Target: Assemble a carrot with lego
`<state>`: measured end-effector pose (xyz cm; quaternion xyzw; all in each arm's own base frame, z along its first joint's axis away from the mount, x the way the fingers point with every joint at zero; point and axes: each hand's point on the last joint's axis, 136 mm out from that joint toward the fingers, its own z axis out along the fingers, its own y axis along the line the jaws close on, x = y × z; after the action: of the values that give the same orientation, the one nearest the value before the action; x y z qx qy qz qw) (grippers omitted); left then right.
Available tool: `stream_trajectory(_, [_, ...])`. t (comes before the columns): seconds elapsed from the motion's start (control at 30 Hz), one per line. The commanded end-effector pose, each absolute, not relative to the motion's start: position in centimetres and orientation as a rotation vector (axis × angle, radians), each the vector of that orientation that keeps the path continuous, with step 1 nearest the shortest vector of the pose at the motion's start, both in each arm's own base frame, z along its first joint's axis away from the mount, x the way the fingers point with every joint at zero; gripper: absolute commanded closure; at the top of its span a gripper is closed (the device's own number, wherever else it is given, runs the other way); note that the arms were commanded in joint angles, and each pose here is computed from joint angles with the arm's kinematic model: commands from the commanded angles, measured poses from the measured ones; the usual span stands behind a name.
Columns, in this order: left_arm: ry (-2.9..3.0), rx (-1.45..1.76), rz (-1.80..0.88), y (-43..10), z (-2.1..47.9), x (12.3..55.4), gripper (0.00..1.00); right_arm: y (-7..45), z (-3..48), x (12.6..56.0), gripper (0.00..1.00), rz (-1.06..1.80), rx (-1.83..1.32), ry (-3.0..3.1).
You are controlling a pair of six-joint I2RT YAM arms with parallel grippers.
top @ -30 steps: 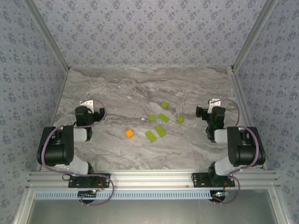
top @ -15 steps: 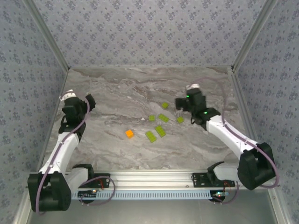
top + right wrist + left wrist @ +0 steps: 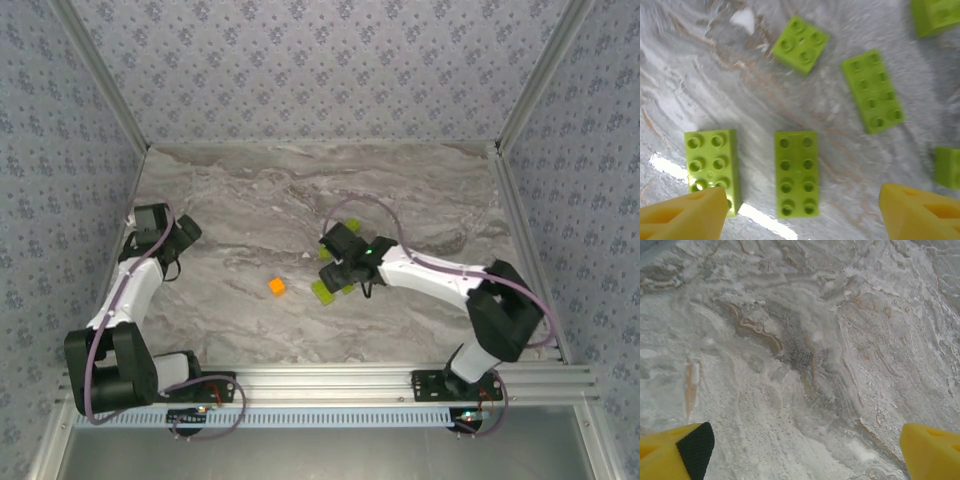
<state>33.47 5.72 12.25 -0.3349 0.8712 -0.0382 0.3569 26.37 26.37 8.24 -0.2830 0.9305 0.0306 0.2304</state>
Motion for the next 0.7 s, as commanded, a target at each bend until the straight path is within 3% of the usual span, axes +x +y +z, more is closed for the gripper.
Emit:
stream_trajectory(0.0, [2.273, -0.902, -0.132, 5.4, 12.0, 33.2, 0.05, 28.0, 7.7, 25.1, 0.20, 0.075, -0.822, 2.612])
stream_trajectory(0.67, [2.270, -0.906, -0.124, 5.5, 11.5, 33.0, 0.07, 30.6, 3.0, 23.5, 0.41, 0.055, -0.882, 2.758])
